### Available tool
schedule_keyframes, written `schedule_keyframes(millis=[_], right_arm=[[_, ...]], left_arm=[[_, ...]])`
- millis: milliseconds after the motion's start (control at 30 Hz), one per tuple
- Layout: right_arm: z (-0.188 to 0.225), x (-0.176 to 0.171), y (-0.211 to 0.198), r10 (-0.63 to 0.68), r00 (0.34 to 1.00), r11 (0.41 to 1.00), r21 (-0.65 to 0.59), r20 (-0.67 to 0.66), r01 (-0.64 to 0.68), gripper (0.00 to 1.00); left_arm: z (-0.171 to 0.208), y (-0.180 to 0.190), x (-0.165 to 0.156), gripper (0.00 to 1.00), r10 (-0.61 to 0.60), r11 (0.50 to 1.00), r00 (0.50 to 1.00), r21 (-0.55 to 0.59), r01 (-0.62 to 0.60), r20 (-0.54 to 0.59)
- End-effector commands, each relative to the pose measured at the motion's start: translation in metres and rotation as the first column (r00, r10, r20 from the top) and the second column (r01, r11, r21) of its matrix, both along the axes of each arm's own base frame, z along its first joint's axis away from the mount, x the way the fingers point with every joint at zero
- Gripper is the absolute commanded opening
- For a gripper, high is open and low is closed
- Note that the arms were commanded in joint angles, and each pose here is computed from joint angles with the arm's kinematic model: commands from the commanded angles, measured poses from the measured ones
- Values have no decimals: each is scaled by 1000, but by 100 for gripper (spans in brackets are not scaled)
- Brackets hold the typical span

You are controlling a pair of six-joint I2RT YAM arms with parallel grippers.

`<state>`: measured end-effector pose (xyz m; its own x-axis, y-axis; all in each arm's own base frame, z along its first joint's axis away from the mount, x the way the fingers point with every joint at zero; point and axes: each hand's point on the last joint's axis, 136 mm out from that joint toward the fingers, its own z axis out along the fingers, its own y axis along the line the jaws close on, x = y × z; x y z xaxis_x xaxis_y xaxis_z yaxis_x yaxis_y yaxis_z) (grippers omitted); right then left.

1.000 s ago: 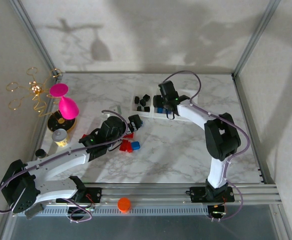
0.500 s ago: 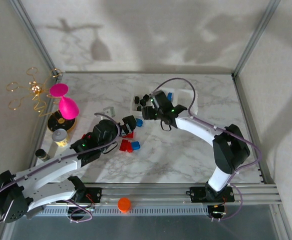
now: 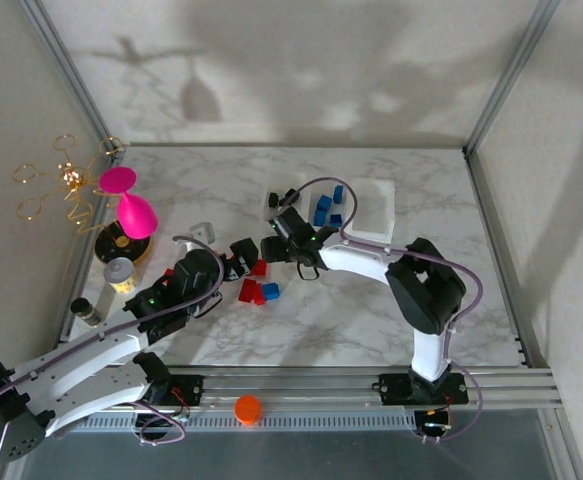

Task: Sort the legos into containers by color
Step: Pick up the lego from the center of the table.

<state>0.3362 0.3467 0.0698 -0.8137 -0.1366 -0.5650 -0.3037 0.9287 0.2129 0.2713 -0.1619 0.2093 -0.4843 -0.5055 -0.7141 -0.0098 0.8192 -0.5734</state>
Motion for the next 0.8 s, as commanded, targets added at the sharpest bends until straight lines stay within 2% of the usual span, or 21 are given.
schedule_keyframes(millis=[0,433,633,767], right_arm=[[3,17,15,-71,997,997,40,34,70,81],[-32,46,20,-234,972,972,4,27,234,79],[-38,44,10,-251,967,967,-37,38,252,70],[-35,36,-1,-243,969,968,-53,47,245,61]], left_arm=[[-9,18,-4,100,59,998,998,25,-59,-16],[-11,30,-6,100,102,994,995,39,-102,-3],[-7,28,-3,99,96,994,995,41,-97,8],[-6,26,-2,100,92,995,996,42,-93,7]])
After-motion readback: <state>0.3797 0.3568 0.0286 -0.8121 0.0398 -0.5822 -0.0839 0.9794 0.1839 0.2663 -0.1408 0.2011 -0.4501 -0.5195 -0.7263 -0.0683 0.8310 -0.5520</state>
